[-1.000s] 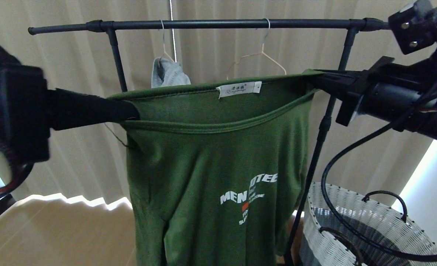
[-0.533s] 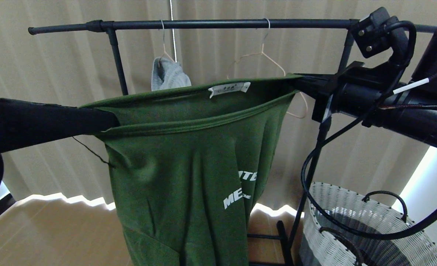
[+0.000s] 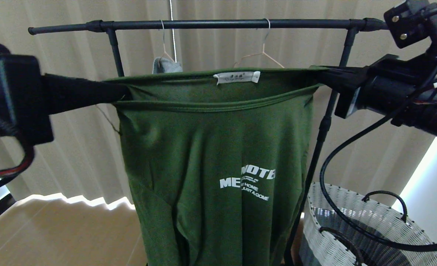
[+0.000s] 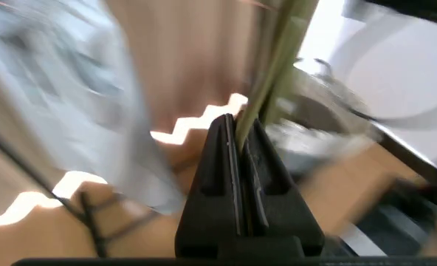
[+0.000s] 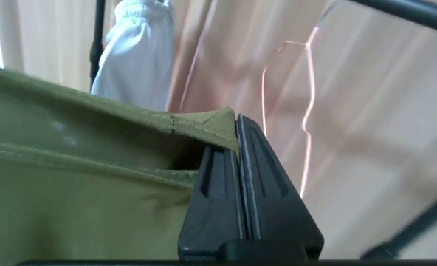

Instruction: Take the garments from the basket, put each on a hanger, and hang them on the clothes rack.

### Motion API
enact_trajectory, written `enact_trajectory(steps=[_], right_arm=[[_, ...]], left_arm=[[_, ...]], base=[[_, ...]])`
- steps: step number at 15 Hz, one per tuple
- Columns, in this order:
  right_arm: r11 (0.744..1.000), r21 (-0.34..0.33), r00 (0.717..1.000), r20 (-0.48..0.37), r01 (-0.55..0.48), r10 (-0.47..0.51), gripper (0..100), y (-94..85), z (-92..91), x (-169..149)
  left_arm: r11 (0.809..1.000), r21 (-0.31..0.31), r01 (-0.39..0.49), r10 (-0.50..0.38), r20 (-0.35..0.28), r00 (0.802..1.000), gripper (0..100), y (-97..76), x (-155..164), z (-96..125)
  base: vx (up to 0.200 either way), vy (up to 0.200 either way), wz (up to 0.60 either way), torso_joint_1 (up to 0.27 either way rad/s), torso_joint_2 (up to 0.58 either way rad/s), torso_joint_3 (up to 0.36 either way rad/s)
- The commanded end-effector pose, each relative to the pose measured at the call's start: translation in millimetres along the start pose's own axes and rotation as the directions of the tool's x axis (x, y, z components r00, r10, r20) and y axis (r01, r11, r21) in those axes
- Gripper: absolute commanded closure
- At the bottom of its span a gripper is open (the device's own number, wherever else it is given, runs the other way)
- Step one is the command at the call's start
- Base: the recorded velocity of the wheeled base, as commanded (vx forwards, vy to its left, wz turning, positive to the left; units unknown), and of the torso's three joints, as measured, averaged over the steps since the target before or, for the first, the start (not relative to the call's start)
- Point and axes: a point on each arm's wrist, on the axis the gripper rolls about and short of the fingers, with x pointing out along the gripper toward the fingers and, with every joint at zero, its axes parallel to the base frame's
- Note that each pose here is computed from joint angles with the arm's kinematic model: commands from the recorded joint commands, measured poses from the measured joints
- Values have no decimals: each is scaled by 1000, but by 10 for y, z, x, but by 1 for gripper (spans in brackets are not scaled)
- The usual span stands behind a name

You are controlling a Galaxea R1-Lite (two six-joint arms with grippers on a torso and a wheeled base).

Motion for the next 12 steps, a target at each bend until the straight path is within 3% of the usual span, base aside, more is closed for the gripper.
enact_trajectory(steps=[1, 4, 8, 12], right_arm=[[1000, -3, 1000, 23, 19, -19, 100, -39, 130, -295], [1000, -1, 999, -27, 18, -18, 100, -20, -12, -399], [1000, -1, 999, -27, 18, -18, 100, -24, -9, -358], [994, -3, 993, -56, 107, -107, 100, -47, -37, -298]], left_arm=[[999, 9, -54, 54, -46, 997, 100, 9, 372, -99], [996, 13, -88, 89, -58, 994, 100, 2, 555, -181], [996, 9, -87, 87, -37, 995, 100, 7, 489, -148], [996, 15, -84, 84, -19, 996, 100, 9, 451, -125]], base=[[0, 0, 0, 0, 0, 0], [0, 0, 0, 0, 0, 0], [0, 0, 0, 0, 0, 0], [0, 0, 0, 0, 0, 0]])
